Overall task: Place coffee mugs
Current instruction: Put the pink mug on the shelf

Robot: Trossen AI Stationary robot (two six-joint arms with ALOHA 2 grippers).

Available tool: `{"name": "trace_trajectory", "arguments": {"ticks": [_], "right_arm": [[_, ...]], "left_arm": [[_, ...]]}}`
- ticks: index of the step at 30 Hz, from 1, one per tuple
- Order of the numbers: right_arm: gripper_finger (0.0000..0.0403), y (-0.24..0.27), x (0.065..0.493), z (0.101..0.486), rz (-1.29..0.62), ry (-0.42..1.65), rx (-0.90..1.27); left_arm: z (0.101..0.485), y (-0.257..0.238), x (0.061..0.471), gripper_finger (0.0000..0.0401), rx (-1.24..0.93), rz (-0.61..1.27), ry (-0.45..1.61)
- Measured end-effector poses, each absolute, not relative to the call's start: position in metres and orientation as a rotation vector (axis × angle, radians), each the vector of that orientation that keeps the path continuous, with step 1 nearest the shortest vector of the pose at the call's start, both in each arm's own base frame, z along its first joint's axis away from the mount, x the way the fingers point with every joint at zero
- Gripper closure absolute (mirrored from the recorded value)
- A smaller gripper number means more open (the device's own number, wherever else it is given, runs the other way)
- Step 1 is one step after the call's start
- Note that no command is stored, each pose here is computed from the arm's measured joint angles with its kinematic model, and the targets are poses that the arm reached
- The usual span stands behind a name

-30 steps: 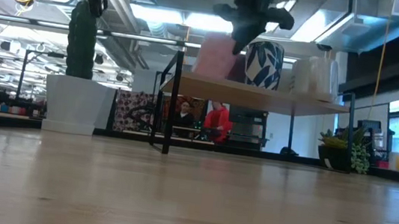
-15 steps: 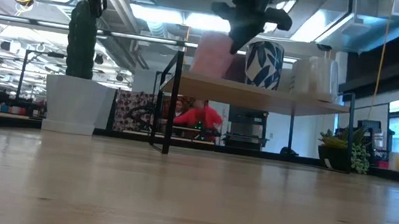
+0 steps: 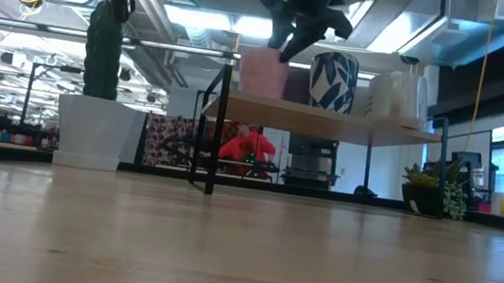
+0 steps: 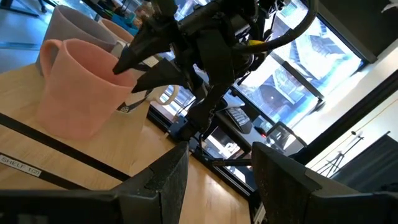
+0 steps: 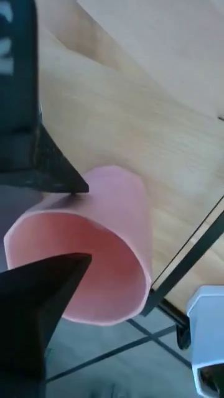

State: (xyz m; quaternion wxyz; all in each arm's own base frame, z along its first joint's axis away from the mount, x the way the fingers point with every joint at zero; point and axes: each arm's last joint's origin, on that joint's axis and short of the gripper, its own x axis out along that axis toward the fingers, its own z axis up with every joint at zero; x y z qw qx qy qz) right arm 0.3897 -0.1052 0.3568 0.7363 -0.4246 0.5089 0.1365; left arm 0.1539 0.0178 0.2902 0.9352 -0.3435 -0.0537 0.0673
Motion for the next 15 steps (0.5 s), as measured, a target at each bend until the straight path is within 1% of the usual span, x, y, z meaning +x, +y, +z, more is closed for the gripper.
{"name": "trace_trajectory", "arguments": {"ticks": [3,7,11,13,15], "right_arm": [[0.0233,-0.105,0.389,0.361,0.273,1.123,-0.944],[0.0229,-0.107,0.387,0.374,0.187,1.132,-0.981],[0.023,-0.104,0.38,0.403,0.117,1.06,-0.95],[0.0243,-0.098,0.373,0.419,0.113,1.021,-0.907],[0.0273,-0.09,0.37,0.424,0.088,1.004,-0.857]], "left_arm": [[0.29,0.018,0.154,0.0231,-0.702,0.137,-0.11],[0.29,0.018,0.154,0.0231,-0.702,0.137,-0.11],[0.29,0.018,0.154,0.0231,-0.702,0.137,-0.11],[0.29,0.018,0.154,0.0231,-0.701,0.137,-0.11],[0.29,0.018,0.154,0.0231,-0.701,0.137,-0.109]]}}
